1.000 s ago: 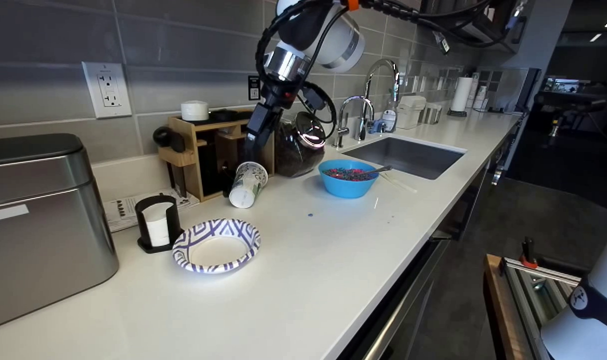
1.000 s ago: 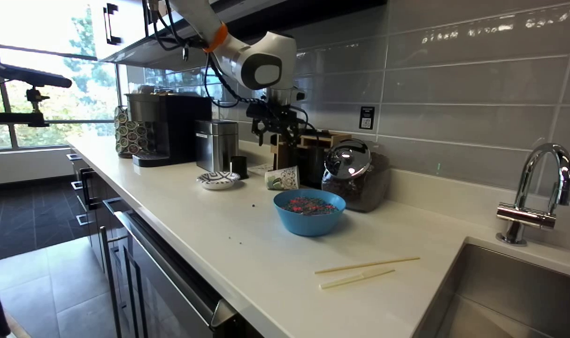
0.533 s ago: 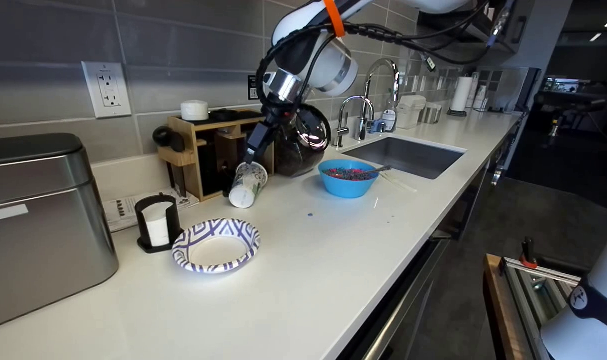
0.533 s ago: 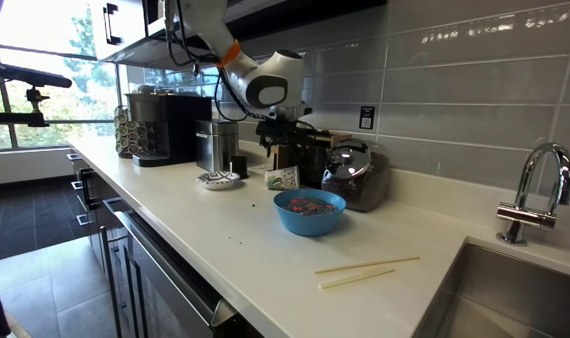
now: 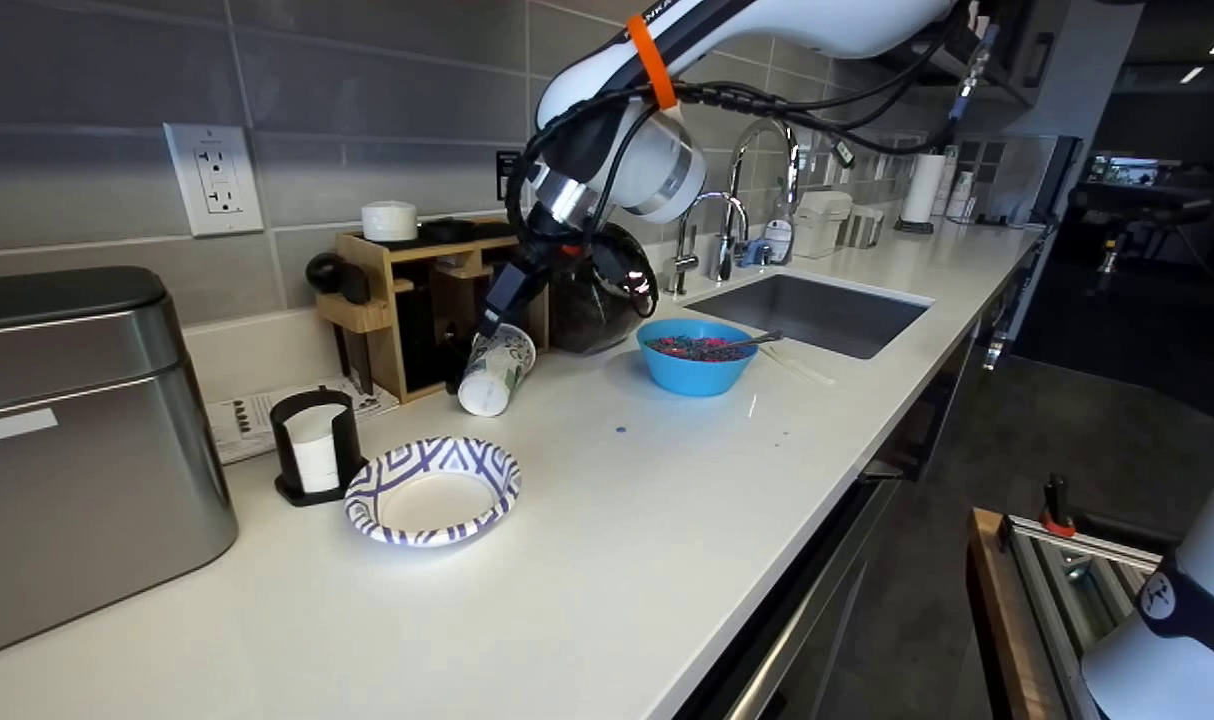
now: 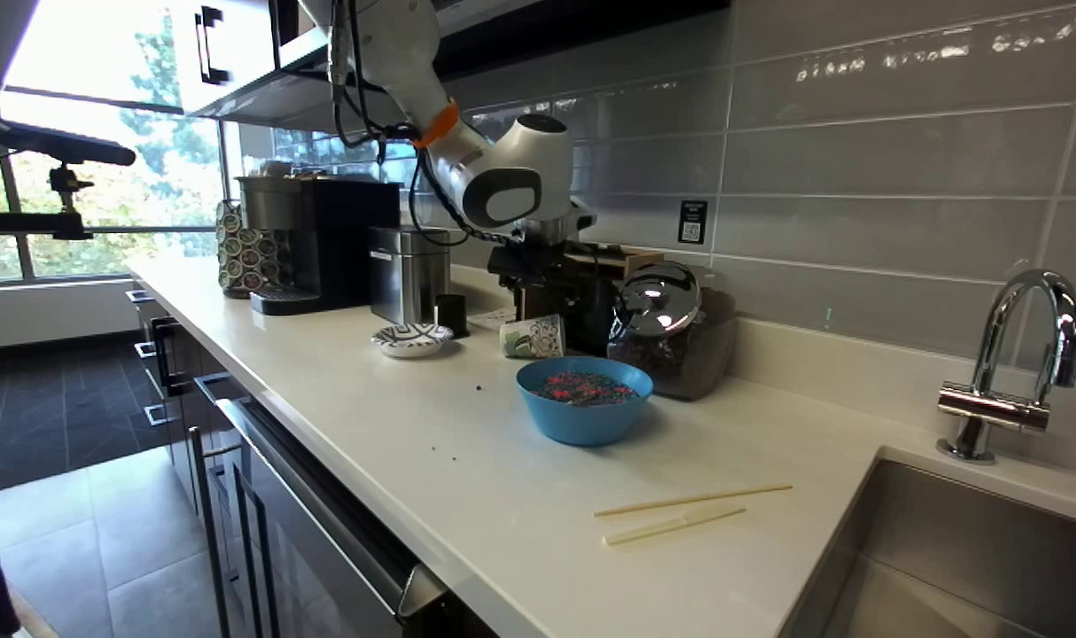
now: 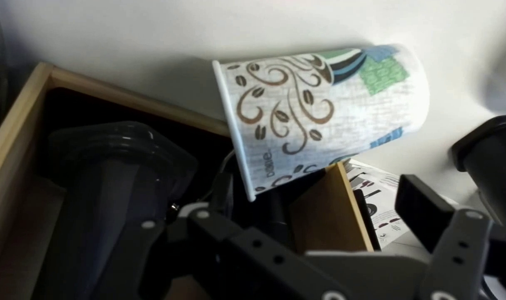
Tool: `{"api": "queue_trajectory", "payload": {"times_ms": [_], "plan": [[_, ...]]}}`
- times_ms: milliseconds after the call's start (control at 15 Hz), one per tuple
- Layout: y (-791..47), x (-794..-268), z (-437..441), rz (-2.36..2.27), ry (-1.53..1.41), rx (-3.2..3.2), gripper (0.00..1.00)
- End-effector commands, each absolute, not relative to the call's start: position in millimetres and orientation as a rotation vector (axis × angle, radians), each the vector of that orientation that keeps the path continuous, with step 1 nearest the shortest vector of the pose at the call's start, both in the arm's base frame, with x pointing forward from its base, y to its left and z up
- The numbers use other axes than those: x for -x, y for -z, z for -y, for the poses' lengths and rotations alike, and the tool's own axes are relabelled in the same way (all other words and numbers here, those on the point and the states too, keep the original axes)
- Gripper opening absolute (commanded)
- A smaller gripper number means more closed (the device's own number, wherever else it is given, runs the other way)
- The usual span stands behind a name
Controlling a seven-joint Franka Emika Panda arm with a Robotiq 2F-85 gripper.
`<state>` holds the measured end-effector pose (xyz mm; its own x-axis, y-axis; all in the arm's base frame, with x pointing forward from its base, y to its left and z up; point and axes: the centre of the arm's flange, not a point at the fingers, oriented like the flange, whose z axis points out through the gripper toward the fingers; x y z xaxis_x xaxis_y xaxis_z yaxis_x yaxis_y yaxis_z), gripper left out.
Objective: Place the cup vertically upright
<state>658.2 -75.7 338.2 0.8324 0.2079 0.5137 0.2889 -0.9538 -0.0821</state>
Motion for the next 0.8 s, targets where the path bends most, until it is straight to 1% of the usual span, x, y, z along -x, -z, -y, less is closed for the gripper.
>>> {"api": "queue_trajectory", "payload": {"times_ms": [0,67,133,200,267,333,400,467,533,600,667,733], "plan": [[-324.4,-663.0,78.3,0.403,0.806,2.848,0.93],[-322.9,-663.0,77.9,0.405,0.799,2.844,0.85],[-321.7,-662.8,77.5,0.408,0.795,2.843,0.74],[-320.6,-662.7,77.3,0.412,0.791,2.842,0.68],[-320.2,-662.5,77.2,0.413,0.786,2.841,0.65],[-320.9,-661.6,76.9,0.415,0.783,2.840,0.59],[-322.8,-659.7,77.1,0.413,0.773,2.841,0.62],[-325.2,-657.7,77.7,0.409,0.756,2.842,0.55],[-328.9,-653.9,79.2,0.393,0.725,2.848,0.52],[-331.6,-650.5,80.8,0.387,0.689,2.845,0.45],[-333.4,-647.4,81.9,0.390,0.660,2.844,0.28],[-336.0,-643.0,84.0,0.388,0.627,2.838,0.21]]}}
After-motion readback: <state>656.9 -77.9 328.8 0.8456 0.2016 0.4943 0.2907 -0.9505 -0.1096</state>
